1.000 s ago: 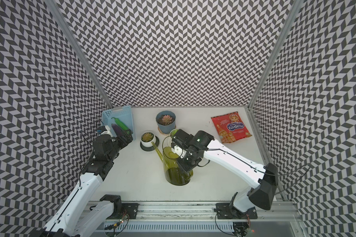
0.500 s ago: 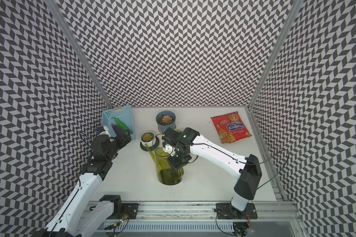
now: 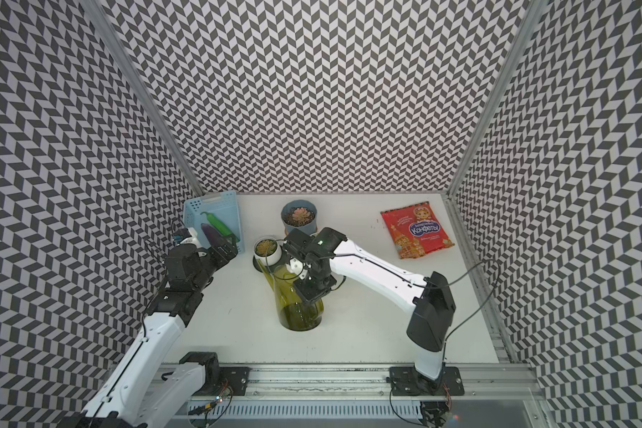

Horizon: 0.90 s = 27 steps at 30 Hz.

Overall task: Water the succulent around the soil edge
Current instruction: Water the soil of the potted plant with water.

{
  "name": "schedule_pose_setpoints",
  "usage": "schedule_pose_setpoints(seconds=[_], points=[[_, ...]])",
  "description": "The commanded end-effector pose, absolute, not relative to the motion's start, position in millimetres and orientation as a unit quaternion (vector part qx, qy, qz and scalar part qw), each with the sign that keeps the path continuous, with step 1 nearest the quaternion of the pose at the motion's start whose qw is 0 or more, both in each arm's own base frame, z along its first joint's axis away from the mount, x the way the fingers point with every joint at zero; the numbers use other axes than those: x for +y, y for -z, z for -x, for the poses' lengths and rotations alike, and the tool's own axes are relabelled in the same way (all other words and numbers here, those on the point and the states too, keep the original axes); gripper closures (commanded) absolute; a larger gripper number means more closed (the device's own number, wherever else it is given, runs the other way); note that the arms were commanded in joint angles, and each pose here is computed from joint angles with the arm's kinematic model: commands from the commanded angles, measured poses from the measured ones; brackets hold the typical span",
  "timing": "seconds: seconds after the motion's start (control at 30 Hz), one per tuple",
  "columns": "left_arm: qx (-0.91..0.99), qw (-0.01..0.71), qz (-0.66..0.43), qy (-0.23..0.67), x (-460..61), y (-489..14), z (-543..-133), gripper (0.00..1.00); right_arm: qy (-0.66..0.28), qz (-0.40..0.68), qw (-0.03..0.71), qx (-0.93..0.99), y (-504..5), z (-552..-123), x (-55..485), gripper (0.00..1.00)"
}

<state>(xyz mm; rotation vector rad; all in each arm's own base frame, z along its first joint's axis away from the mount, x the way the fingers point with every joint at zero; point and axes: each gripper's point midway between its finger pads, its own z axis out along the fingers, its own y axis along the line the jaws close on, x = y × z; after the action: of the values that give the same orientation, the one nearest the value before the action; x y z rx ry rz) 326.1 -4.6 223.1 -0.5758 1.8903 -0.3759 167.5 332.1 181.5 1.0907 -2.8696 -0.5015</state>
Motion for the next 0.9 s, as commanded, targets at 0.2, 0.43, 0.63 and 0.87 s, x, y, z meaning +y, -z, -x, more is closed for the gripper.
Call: schedule_pose_setpoints(seconds=[0.2, 0.43, 0.63, 0.87], points=[[0.789, 0.544, 0.231, 0.168, -8, -226, -327, 0.00, 0.180, -0.349, -0.023, -0.919, -199, -181, 339, 1.00], [0.789, 0.543, 0.230, 0.173, -9, -225, -327, 0.00, 0.166, -0.340, -0.019, -0.926, -191, -183, 326, 1.00], [0.789, 0.543, 0.229, 0.175, -10, -225, -328, 0.00, 0.163, -0.332, -0.023, -0.929, -192, -185, 320, 1.00], [0.790, 0.541, 0.229, 0.176, -11, -224, -328, 0.00, 0.164, -0.318, -0.033, -0.933, -199, -189, 310, 1.00]])
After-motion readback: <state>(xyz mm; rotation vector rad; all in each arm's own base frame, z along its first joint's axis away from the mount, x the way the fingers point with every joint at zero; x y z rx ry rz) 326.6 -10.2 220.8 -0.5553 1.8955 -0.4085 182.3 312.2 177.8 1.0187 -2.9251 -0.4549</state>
